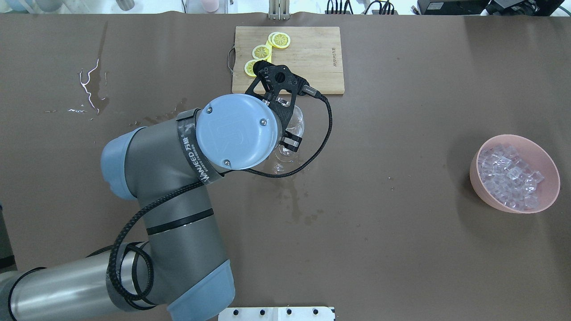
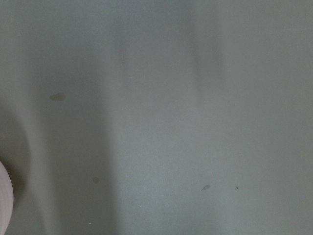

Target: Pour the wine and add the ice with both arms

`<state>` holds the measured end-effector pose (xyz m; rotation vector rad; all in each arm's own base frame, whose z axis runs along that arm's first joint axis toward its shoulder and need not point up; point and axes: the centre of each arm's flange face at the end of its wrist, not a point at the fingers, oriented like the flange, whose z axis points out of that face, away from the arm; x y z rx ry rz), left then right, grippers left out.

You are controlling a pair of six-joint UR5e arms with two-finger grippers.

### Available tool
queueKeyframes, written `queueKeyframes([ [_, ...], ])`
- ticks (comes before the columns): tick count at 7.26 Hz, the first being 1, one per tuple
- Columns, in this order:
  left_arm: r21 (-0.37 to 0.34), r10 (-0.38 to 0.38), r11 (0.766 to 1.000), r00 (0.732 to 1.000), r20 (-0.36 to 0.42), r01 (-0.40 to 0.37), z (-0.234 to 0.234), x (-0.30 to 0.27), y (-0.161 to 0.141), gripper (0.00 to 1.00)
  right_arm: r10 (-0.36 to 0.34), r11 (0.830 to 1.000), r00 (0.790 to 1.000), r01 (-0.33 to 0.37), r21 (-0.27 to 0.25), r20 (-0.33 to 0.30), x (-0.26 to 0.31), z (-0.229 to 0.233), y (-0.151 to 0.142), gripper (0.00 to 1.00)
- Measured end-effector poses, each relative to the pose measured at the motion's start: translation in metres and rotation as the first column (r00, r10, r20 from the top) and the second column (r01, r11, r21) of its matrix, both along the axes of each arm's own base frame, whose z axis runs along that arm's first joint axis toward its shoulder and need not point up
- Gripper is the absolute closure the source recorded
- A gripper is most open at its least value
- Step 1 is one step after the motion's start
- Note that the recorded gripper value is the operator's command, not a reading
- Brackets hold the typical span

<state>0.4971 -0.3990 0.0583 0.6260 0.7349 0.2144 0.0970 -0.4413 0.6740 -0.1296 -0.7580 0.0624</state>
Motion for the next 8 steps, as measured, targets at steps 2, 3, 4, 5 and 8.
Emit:
queueKeyframes([
  [2,-0.014,0.030,0.999,0.998,0.051,-0.029,-0.001,-0.002,-0.004,1.00,0.000,1.000,1.000,0.000,-0.001,0.000,0.000,0.001,0.000,0.00],
  [3,-0.020,0.046,0.999,0.996,0.080,-0.045,-0.003,-0.003,-0.006,1.00,0.000,1.000,1.000,0.000,-0.002,0.000,0.000,0.001,0.000,0.00],
  [4,-0.027,0.063,0.998,0.992,0.107,-0.060,-0.007,-0.003,-0.009,1.00,0.000,1.000,1.000,0.000,-0.003,0.000,0.000,0.001,0.000,0.00],
  [5,-0.036,0.083,0.996,0.988,0.132,-0.078,-0.011,-0.003,-0.014,1.00,0.000,1.000,1.000,0.000,-0.003,0.000,0.000,0.002,0.000,0.00],
  [8,-0.062,0.127,0.991,0.971,0.201,-0.117,-0.022,0.001,-0.023,1.00,0.000,1.000,1.000,0.000,-0.004,0.000,0.000,0.002,-0.001,0.00],
])
